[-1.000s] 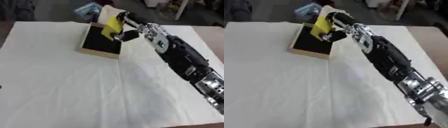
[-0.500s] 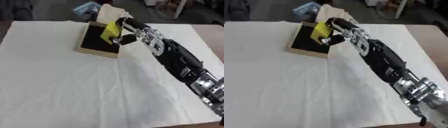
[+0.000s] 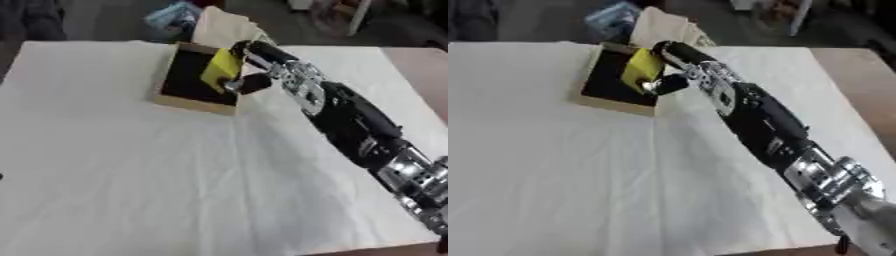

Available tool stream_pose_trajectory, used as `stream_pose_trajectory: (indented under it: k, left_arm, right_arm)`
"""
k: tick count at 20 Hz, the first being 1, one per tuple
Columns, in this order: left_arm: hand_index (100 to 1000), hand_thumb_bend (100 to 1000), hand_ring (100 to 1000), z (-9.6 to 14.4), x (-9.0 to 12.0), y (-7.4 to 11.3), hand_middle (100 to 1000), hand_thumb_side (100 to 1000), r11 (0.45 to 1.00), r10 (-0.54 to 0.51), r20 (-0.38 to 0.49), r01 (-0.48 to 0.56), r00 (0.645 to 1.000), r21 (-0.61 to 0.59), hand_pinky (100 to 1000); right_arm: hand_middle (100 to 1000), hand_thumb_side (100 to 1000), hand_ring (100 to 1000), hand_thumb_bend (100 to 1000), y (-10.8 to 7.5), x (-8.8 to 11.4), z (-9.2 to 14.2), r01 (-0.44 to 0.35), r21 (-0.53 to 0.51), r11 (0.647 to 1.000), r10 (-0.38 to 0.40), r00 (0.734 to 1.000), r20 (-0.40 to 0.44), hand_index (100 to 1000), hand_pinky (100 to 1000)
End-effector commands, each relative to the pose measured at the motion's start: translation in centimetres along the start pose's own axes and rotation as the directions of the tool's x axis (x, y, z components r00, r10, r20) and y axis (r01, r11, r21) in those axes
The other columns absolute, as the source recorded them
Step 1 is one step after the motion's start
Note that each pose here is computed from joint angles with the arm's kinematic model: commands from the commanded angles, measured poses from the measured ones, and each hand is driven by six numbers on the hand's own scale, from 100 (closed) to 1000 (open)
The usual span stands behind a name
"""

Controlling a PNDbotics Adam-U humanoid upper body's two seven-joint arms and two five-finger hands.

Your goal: Pick up objects on the table and place them in the box.

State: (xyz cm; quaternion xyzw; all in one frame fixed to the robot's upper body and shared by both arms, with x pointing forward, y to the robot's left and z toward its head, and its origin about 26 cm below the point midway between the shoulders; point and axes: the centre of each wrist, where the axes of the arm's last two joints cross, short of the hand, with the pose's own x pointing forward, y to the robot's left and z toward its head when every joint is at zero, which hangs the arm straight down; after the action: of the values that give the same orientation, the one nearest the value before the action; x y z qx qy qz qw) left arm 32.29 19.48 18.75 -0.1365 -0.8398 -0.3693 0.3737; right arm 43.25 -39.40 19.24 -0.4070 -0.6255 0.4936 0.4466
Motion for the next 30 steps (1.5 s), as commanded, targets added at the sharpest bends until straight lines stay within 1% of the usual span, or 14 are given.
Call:
stream_pose_trajectory:
  k: [1, 6, 7, 9, 10, 11, 12, 14, 17, 20, 22, 24, 28, 30]
  left_arm:
    - [783, 562, 640, -0.4, 0.9, 0.3, 589, 573, 1.0, -0.015, 0.036, 0.015, 0.999, -0.007, 851]
    - [783, 559, 640, -0.5, 0.9, 0.2, 589, 579, 1.0, -0.013, 0.038, 0.014, 0.999, -0.008, 851]
    - [783, 559, 640, -0.5, 0.9, 0.2, 589, 579, 1.0, -0.013, 0.038, 0.014, 0.999, -0.008, 851]
    - [784, 557, 639, -0.5, 0.9, 0.2, 589, 582, 1.0, -0.013, 0.038, 0.014, 0.999, -0.008, 851]
    - [784, 557, 640, -0.6, 0.9, 0.2, 589, 582, 1.0, -0.013, 0.038, 0.014, 0.999, -0.007, 851]
    - [784, 557, 640, -0.6, 1.0, 0.2, 589, 582, 1.0, -0.013, 0.038, 0.013, 0.999, -0.007, 851]
    - [784, 557, 639, -0.6, 1.0, 0.2, 589, 583, 1.0, -0.013, 0.039, 0.013, 0.999, -0.007, 851]
    - [784, 557, 639, -0.6, 1.0, 0.2, 589, 584, 1.0, -0.014, 0.039, 0.014, 0.999, -0.008, 851]
    - [784, 557, 639, -0.6, 1.0, 0.3, 589, 585, 1.0, -0.015, 0.04, 0.016, 0.999, -0.007, 851]
    - [783, 556, 639, -0.6, 1.0, 0.3, 589, 586, 1.0, -0.019, 0.036, 0.019, 0.999, -0.004, 851]
    - [783, 556, 639, -0.4, 0.9, 0.4, 589, 587, 1.0, -0.022, 0.03, 0.022, 0.999, 0.002, 851]
    - [783, 556, 639, -0.2, 0.8, 0.5, 589, 587, 1.0, -0.027, 0.022, 0.027, 0.999, 0.012, 851]
    - [782, 555, 639, 0.2, 0.6, 0.8, 589, 588, 0.999, -0.036, 0.005, 0.035, 0.999, 0.04, 851]
    - [782, 555, 639, 0.6, 0.3, 1.0, 589, 588, 0.997, -0.041, -0.012, 0.041, 0.999, 0.06, 851]
  right_arm:
    - [783, 681, 754, 284, -1.2, 0.1, -0.3, -0.03, -0.015, 0.999, 0.03, 1.0, 0.009, 716, 745]
    - [786, 738, 758, 374, -0.8, 0.4, -0.5, -0.039, 0.007, 0.999, 0.038, 0.999, 0.024, 759, 747]
    - [786, 738, 758, 374, -0.8, 0.4, -0.6, -0.04, 0.009, 0.999, 0.04, 0.999, 0.026, 759, 747]
    - [789, 807, 761, 474, -0.7, 0.5, -0.6, -0.047, 0.013, 0.999, 0.046, 0.998, 0.031, 795, 750]
    - [789, 827, 761, 502, -0.7, 0.6, -0.6, -0.053, 0.012, 0.999, 0.052, 0.998, 0.035, 803, 750]
    - [789, 827, 761, 502, -0.7, 0.7, -0.6, -0.058, 0.01, 0.998, 0.057, 0.998, 0.038, 803, 750]
    - [789, 869, 762, 567, -0.8, 0.7, -0.7, -0.062, 0.007, 0.998, 0.062, 0.997, 0.041, 820, 750]
    - [793, 887, 766, 602, -1.1, 1.1, -0.7, -0.08, -0.008, 0.997, 0.08, 0.995, 0.058, 841, 753]
    - [794, 882, 766, 598, -1.8, 1.7, -0.8, -0.099, -0.032, 0.995, 0.101, 0.991, 0.089, 841, 754]
    - [794, 875, 763, 580, -2.9, 2.7, -0.9, -0.1, -0.067, 0.993, 0.109, 0.985, 0.134, 841, 753]
    - [793, 839, 758, 525, -4.0, 3.4, -0.8, -0.098, -0.094, 0.991, 0.112, 0.98, 0.164, 839, 749]
    - [791, 786, 752, 446, -5.2, 4.3, -0.5, -0.091, -0.126, 0.988, 0.115, 0.972, 0.203, 835, 746]
    - [790, 760, 745, 413, -6.8, 5.9, 0.3, -0.06, -0.173, 0.983, 0.106, 0.956, 0.272, 836, 741]
    - [791, 734, 743, 380, -7.0, 6.8, 0.6, -0.036, -0.196, 0.98, 0.101, 0.939, 0.33, 837, 740]
